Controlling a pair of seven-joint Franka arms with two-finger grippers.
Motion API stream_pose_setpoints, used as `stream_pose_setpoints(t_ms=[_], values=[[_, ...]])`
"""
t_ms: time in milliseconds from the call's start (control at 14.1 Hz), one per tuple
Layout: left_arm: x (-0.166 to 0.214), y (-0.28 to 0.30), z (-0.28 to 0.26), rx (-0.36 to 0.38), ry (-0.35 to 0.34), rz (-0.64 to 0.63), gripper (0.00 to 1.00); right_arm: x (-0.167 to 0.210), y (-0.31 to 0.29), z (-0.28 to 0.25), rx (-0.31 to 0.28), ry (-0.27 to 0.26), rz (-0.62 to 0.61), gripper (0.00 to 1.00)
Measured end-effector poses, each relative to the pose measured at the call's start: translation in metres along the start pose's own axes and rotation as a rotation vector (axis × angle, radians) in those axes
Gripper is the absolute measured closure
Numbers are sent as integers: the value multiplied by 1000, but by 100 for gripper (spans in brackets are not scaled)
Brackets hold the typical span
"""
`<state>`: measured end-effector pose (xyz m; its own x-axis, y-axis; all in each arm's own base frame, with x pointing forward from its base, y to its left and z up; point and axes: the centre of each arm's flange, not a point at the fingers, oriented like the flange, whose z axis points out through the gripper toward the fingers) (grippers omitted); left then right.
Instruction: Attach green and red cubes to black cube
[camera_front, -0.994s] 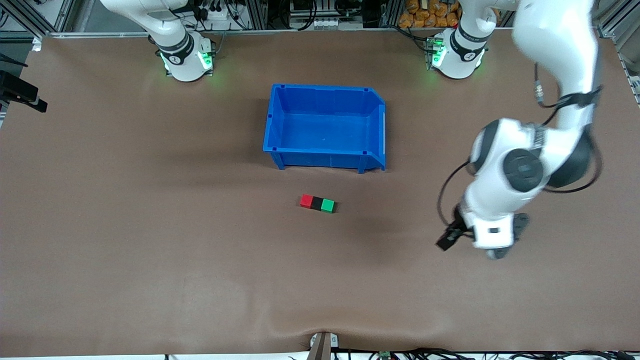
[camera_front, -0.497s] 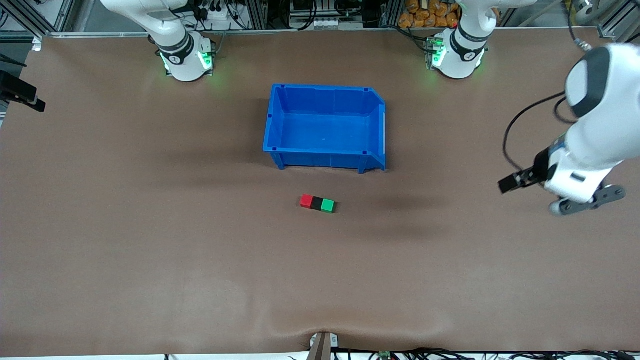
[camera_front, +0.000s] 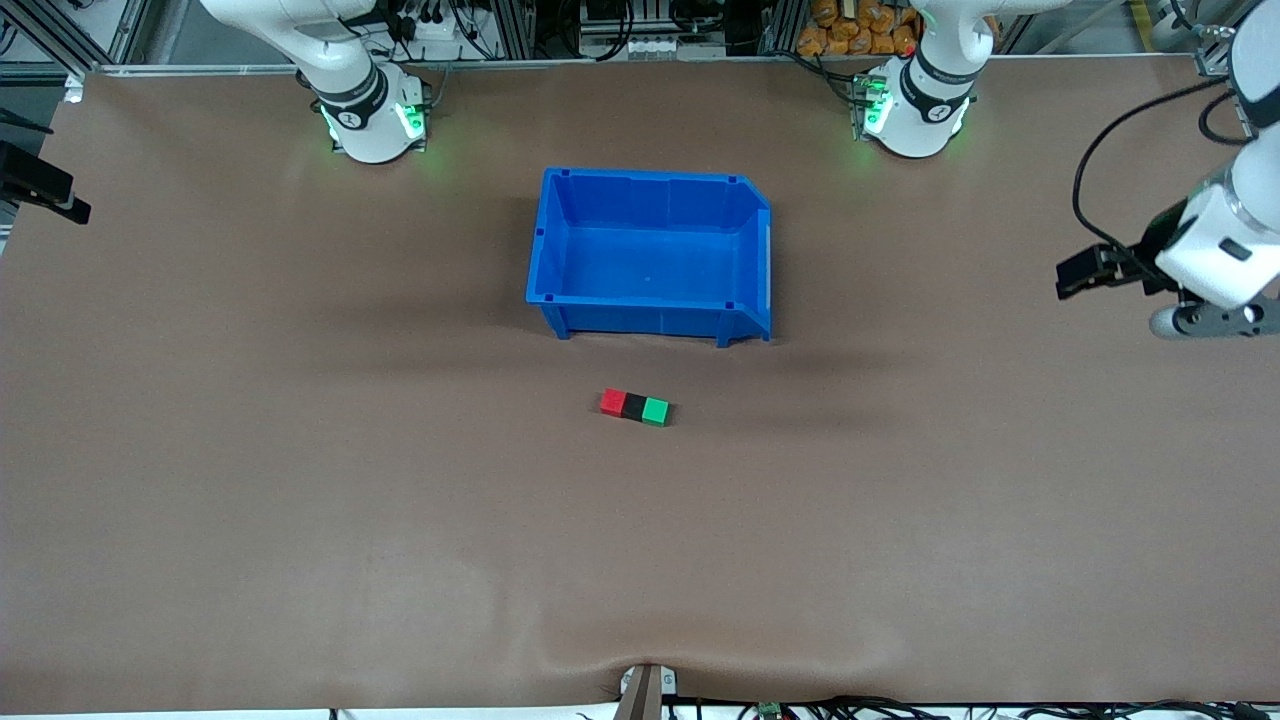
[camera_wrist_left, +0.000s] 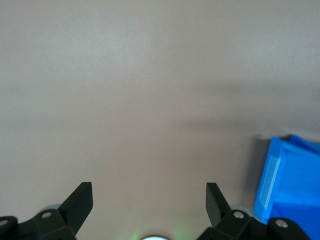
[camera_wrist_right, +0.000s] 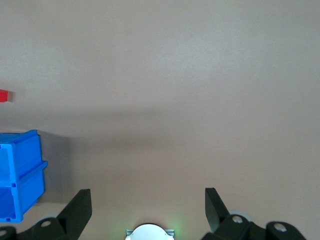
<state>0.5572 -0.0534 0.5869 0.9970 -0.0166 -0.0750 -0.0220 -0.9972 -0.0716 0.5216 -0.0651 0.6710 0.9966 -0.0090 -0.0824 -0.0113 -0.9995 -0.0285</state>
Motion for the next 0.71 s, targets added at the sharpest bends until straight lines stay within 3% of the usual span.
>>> stream_pose_setpoints(t_ms=[284, 710], values=[[-12, 12, -17, 4, 2, 116, 0, 0, 0, 0, 0, -4, 0, 0], [-19, 5, -40, -7, 2, 116, 0, -1, 0, 0, 1, -5, 0, 0]])
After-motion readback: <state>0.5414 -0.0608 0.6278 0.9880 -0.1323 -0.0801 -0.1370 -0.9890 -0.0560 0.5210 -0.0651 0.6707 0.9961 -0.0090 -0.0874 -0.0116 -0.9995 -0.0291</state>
